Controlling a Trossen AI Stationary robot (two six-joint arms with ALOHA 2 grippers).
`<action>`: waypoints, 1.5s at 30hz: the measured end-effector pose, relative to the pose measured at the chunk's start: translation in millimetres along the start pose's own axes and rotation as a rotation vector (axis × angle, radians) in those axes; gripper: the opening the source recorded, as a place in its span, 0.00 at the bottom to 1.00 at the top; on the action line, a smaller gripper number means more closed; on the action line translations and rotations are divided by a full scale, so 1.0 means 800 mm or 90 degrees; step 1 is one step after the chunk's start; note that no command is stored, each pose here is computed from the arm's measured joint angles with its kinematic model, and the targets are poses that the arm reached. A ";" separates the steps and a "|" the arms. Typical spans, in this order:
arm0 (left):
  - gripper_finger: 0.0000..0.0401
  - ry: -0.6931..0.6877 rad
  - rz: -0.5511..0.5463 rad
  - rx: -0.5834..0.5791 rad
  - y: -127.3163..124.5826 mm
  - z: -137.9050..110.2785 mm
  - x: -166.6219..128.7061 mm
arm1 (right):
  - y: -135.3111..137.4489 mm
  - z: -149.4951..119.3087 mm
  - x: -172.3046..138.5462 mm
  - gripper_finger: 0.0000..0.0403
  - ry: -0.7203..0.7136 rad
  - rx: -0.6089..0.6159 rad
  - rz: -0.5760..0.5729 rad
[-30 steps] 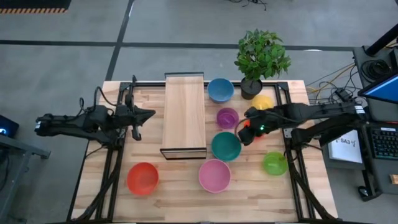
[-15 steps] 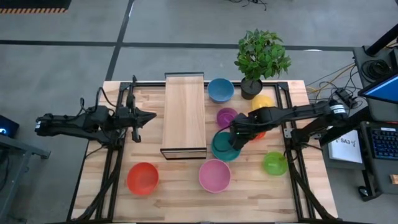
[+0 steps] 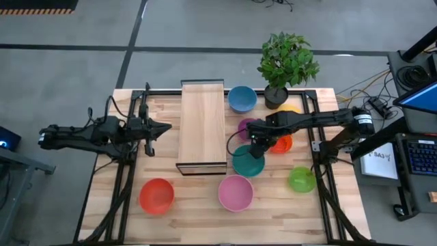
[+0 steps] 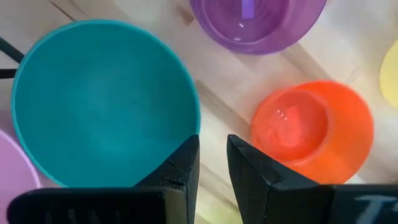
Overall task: Place and stack bowls onto a shelf
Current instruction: Put the dark green bowl on the shelf
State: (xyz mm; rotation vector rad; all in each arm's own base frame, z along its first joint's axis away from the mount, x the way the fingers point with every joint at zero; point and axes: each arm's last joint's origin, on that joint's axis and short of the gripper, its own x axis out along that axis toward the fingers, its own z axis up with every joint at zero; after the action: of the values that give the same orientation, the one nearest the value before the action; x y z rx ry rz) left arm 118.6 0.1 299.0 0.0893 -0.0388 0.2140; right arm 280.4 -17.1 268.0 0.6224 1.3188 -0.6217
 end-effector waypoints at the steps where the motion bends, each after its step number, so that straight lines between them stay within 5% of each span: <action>1: 0.00 0.000 0.000 -0.001 0.000 0.000 0.000 | -0.002 0.002 0.000 0.18 -0.002 -0.006 -0.001; 20: 0.00 -0.002 0.000 -0.002 0.000 0.002 0.000 | 0.006 0.021 0.000 0.19 -0.072 0.017 0.056; 34: 0.00 -0.002 0.000 0.003 0.000 0.002 0.000 | -0.001 0.012 0.017 0.47 -0.026 0.032 0.040; 45: 0.00 -0.002 0.000 0.003 0.000 0.002 0.000 | -0.012 -0.004 0.068 0.50 -0.013 0.021 0.031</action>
State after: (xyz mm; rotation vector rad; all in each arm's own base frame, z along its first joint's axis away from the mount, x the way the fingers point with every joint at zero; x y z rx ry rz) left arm 118.5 0.1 300.6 0.0945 -0.0411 0.2146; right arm 279.1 -24.5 212.9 0.6718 1.2734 -0.6104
